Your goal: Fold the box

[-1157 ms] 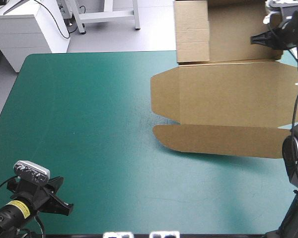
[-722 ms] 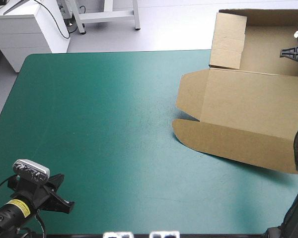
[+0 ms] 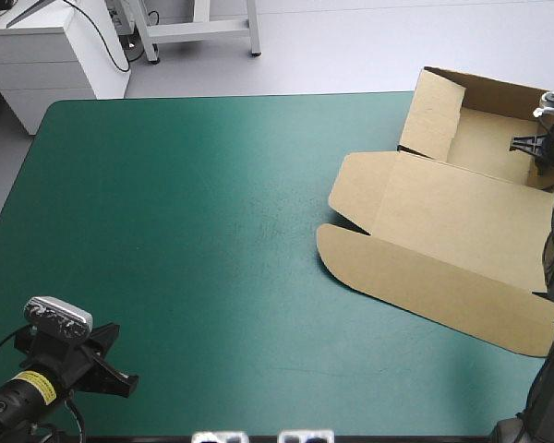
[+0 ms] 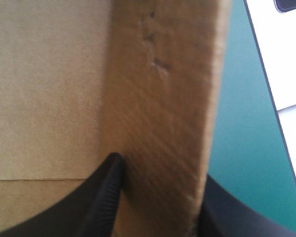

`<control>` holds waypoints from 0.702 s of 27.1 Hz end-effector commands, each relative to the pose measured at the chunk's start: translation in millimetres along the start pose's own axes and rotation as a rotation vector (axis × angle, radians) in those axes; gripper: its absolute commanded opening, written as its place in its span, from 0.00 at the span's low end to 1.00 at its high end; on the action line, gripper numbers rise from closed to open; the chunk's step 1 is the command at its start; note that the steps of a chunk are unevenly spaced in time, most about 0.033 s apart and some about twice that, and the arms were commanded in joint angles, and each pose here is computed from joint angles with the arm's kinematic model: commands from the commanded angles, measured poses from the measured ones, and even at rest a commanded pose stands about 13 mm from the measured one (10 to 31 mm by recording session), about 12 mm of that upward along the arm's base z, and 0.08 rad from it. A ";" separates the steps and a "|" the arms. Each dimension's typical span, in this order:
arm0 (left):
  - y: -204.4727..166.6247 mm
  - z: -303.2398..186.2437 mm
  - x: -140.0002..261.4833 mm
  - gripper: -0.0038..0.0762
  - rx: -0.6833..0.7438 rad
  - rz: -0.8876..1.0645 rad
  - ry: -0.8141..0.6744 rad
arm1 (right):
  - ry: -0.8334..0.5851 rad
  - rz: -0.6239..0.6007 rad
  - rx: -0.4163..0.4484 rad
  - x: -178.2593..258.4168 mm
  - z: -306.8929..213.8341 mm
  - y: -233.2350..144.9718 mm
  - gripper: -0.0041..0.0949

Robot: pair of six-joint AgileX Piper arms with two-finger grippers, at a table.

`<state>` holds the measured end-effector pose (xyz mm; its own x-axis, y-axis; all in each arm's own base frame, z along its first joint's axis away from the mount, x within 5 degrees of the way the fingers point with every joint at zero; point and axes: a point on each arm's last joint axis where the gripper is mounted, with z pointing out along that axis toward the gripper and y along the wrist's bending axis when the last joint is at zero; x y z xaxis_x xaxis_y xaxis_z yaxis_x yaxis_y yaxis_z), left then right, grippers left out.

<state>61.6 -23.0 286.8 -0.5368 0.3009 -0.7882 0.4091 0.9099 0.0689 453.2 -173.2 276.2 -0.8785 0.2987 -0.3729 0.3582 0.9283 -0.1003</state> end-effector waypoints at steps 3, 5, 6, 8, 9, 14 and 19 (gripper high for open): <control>-0.4 -4.6 -12.0 0.04 0.010 -0.002 -0.075 | -0.136 0.036 -0.004 -2.7 -66.2 -14.8 0.80; -0.4 -4.6 -12.0 0.04 0.010 -0.002 -0.075 | -0.178 0.042 -0.013 -1.1 -87.4 -15.8 0.80; -0.4 -4.6 -12.0 0.04 0.010 -0.002 -0.075 | -0.201 0.045 -0.018 0.2 -99.5 -16.4 0.80; -0.4 -4.6 -12.0 0.04 0.010 -0.002 -0.075 | -0.249 0.052 -0.056 3.6 -123.4 -15.0 0.80; -0.4 -4.6 -12.0 0.04 0.010 -0.002 -0.075 | -0.278 0.049 -0.094 6.1 -137.8 -12.8 0.79; -0.4 -4.6 -12.5 0.04 0.010 -0.002 -0.080 | -0.418 -0.011 -0.342 26.4 -208.7 5.1 0.51; -1.9 -4.7 -13.2 0.04 0.028 -0.028 -0.088 | -0.481 -0.112 -0.621 56.2 -250.0 29.9 0.03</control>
<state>61.4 -23.5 286.7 -0.5394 0.2958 -0.7884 0.4103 0.9099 0.0607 364.8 -99.5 449.7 -0.6800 0.2351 -0.6945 0.0671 0.9632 0.2603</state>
